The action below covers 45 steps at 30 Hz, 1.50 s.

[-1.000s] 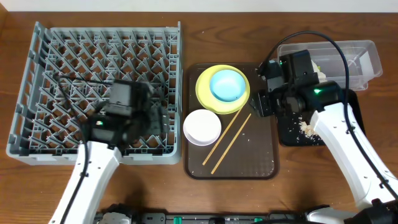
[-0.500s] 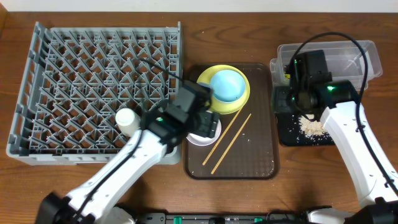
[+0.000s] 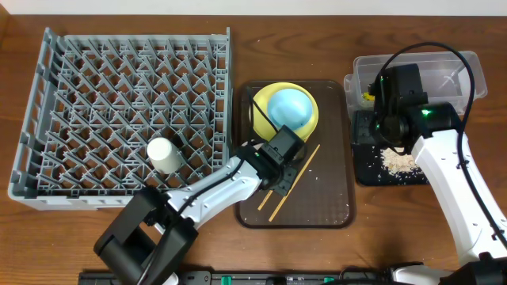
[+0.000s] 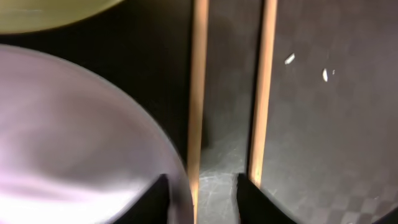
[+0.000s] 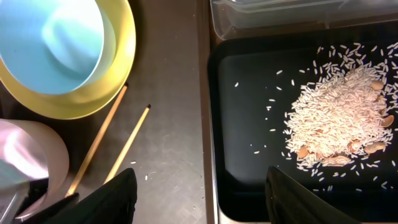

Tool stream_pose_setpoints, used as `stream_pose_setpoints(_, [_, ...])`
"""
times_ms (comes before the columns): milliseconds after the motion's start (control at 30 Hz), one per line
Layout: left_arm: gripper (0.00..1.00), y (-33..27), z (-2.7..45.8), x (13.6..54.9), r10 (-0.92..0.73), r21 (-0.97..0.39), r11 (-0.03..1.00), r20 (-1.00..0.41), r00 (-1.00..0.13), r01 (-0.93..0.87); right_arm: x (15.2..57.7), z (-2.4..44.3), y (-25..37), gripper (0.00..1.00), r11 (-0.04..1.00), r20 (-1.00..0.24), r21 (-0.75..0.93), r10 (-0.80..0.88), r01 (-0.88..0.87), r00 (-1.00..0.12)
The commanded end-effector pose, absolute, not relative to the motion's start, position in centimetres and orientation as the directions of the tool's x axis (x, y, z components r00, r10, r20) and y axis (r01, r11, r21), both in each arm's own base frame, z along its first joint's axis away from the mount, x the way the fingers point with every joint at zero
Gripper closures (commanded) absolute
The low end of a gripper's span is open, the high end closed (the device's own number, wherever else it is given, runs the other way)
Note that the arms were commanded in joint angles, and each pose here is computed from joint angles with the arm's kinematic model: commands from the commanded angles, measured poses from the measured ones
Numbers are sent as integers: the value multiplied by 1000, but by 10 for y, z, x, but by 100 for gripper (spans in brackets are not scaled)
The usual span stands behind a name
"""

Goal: Sort waste into correct bins and load items into the dishwasher rack
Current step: 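Reach the left gripper to the tray and grasp the pink bowl, then carry the pink bowl into the dish rack and release it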

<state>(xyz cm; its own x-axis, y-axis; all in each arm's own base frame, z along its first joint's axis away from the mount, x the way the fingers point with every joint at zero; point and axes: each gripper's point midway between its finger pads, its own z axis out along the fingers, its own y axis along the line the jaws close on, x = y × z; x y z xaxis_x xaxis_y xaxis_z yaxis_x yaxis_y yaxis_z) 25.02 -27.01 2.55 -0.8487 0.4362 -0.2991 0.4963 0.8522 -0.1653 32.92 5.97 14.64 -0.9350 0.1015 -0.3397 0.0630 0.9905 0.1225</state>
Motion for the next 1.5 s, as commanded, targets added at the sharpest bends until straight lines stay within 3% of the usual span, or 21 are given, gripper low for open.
stream_pose_setpoints(0, [79,-275,33,256,442,-159,846,-326,-836,509,332,157,57,36,989,-370,124,117,76,-922])
stream_pose_setpoints(100, [94,-276,41,258,436,-165,844,-345,-831,511,332,157,57,36,989,-369,124,116,75,-922])
stream_pose_setpoints(300, [94,-280,84,262,404,-192,829,-445,-799,526,332,157,57,36,989,-369,124,116,75,-922])
stream_pose_setpoints(500, [94,-274,168,272,284,-289,791,-606,-743,539,331,157,57,36,990,-367,121,109,69,-924])
stream_pose_setpoints(633, [94,-250,222,295,150,-391,764,-666,-731,514,331,157,57,36,990,-367,121,109,69,-924])
stream_pose_setpoints(767, [94,-215,242,326,38,-461,766,-665,-746,449,331,157,57,36,990,-367,121,109,69,-924])
stream_pose_setpoints(867, [94,-197,253,340,-30,-570,686,-644,-765,453,330,156,56,36,990,-364,120,109,70,-925])
stream_pose_setpoints(1033, [94,-165,284,363,-146,-757,417,-602,-785,503,330,156,56,36,990,-364,120,109,69,-925])
stream_pose_setpoints(1133, [94,-140,293,381,-206,-814,306,-562,-801,493,330,156,56,36,990,-363,120,109,69,-925])
stream_pose_setpoints(1467, [94,-80,254,437,-323,-907,199,-418,-849,371,330,156,56,36,990,-364,120,109,70,-925])
